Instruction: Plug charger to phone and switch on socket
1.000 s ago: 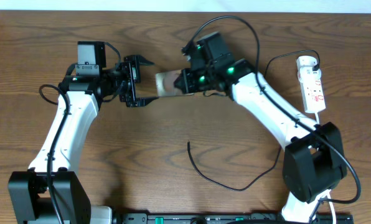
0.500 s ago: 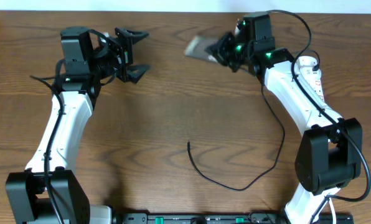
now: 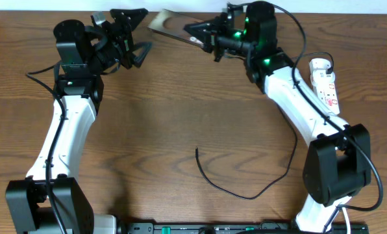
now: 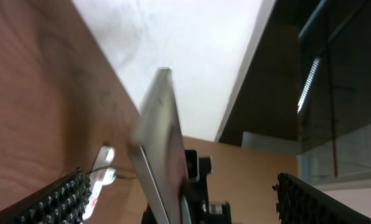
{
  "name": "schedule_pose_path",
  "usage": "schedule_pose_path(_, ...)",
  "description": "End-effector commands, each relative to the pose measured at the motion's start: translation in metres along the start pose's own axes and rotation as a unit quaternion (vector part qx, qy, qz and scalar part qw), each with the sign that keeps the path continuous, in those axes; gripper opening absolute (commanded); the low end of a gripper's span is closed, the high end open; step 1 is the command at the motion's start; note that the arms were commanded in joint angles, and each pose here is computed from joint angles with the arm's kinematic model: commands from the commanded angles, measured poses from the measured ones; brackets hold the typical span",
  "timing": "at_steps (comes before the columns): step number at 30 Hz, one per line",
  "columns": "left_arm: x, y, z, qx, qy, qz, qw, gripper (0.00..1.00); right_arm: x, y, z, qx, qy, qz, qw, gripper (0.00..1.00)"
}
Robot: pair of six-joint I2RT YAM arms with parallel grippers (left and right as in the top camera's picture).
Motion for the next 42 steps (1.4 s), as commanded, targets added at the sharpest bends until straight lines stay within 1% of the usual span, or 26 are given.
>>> schedule_pose_path(1,-0.010,0.007,-0.002,-0.026,-0.019,-0.002,0.999,0.93,0.025,-0.026,0.009,0.041,0.037,0.001,0.998,0.01)
schedule_pose_path(11,-0.011,0.015,-0.003,-0.067,-0.020,0.017,0.997,0.91,0.029,-0.060,0.030,0.077,0.045,-0.006,0.996,0.01)
schedule_pose_path(12,-0.011,0.016,-0.003,-0.072,-0.020,0.018,0.997,0.79,0.029,-0.062,0.032,0.078,0.045,-0.006,0.996,0.01)
schedule_pose_path(14,-0.012,0.016,-0.003,-0.073,-0.023,0.020,0.997,0.66,0.029,-0.064,0.034,0.076,0.045,-0.007,0.996,0.01)
schedule_pose_path(16,-0.013,0.016,-0.003,-0.073,-0.026,0.023,0.997,0.59,0.029,-0.065,0.035,0.074,0.045,-0.006,0.996,0.01)
schedule_pose_path(17,-0.015,0.016,-0.003,-0.073,-0.030,0.026,0.997,0.53,0.029,-0.066,0.035,0.074,0.045,-0.006,0.996,0.01)
schedule_pose_path(20,-0.018,0.016,-0.003,-0.073,-0.037,0.032,0.996,0.45,0.029,-0.066,0.035,0.074,0.045,-0.007,0.996,0.01)
schedule_pose_path(22,-0.018,0.015,-0.002,-0.073,-0.037,0.032,0.996,0.42,0.029,-0.066,0.036,0.074,0.045,-0.006,0.996,0.01)
schedule_pose_path(24,-0.018,0.014,-0.001,-0.072,-0.037,0.032,0.996,0.35,0.028,-0.067,0.036,0.073,0.045,-0.006,0.996,0.01)
schedule_pose_path(25,-0.018,0.012,0.001,-0.072,-0.037,0.035,0.996,0.24,0.029,-0.067,0.037,0.071,0.046,-0.006,0.996,0.01)
schedule_pose_path(26,-0.018,0.011,0.002,-0.074,-0.037,0.036,0.996,0.20,0.028,-0.068,0.038,0.071,0.046,-0.006,0.996,0.01)
schedule_pose_path(28,-0.017,0.008,0.004,-0.074,-0.036,0.039,0.996,0.08,0.028,-0.069,0.039,0.069,0.046,-0.006,0.997,0.01)
schedule_pose_path(37,-0.018,0.002,0.010,-0.072,-0.038,0.042,0.996,0.08,0.028,-0.073,0.042,0.070,0.045,-0.006,0.996,0.01)
schedule_pose_path(39,-0.018,0.002,0.010,-0.072,-0.038,0.042,0.996,0.08,0.028,-0.073,0.042,0.070,0.046,-0.006,0.996,0.16)
schedule_pose_path(41,-0.018,0.002,0.010,-0.072,-0.038,0.042,0.996,0.07,0.028,-0.073,0.042,0.070,0.046,-0.006,0.996,0.37)
schedule_pose_path(42,-0.019,0.002,0.010,-0.072,-0.038,0.042,0.996,0.07,0.028,-0.073,0.042,0.070,0.046,-0.006,0.996,0.49)
Point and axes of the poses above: each gripper's point midway between its finger pads, its own z axis out along the fingers, its own x axis along the line the jaws close on, y = z × x, the point moved 7 cm from there along -z, back along the fingers
